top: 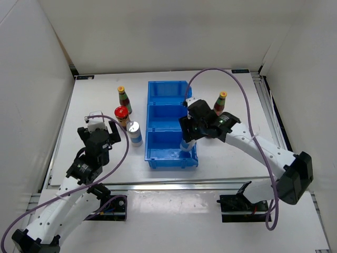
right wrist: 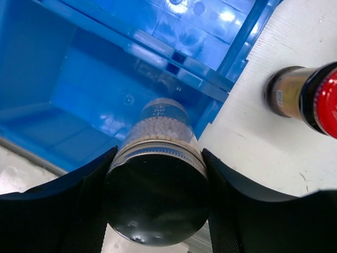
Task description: Organize the condiment bottles
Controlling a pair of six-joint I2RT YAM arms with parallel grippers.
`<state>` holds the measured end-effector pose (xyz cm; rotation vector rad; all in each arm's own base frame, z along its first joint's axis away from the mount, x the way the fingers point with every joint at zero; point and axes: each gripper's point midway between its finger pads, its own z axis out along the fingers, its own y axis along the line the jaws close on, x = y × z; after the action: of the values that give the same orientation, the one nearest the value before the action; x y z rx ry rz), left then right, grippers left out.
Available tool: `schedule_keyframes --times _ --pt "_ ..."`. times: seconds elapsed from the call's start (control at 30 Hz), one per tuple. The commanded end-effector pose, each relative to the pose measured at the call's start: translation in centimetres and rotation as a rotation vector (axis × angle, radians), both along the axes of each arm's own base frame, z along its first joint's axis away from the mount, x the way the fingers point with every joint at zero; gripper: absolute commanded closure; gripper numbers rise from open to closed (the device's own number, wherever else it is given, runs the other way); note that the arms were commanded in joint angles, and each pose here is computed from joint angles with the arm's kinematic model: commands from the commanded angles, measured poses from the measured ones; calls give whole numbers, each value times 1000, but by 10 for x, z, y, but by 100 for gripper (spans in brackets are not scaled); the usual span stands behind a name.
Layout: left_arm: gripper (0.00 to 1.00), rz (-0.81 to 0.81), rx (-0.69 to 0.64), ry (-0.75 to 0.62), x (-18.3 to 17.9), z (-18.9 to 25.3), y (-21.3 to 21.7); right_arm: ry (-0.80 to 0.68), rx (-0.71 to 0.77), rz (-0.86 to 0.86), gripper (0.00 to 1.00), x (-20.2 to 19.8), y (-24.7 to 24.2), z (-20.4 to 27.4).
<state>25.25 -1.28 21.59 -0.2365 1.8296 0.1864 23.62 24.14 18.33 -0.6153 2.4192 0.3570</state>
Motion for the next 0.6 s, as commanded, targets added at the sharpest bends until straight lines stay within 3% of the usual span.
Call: schedule_keyframes --times 0.0,0.1,0.3,0.33,0.43,0.57 --pt "0 -29 -2 2 2 0 -6 -53 2 -14 81 15 10 -7" --pt "0 -46 -2 -2 3 4 -8 -46 -27 -28 68 17 12 -22" --pt "0 -65 -4 10 4 1 -12 5 -59 -40 66 17 19 -54" --pt "0 -65 0 18 5 -1 -13 9 -43 -30 46 16 22 -50" --pt "0 -87 -12 12 6 3 -17 -1 -41 -21 2 18 29 -41" --pt "0 -161 -26 29 8 6 -31 -91 5 -32 0 24 31 7"
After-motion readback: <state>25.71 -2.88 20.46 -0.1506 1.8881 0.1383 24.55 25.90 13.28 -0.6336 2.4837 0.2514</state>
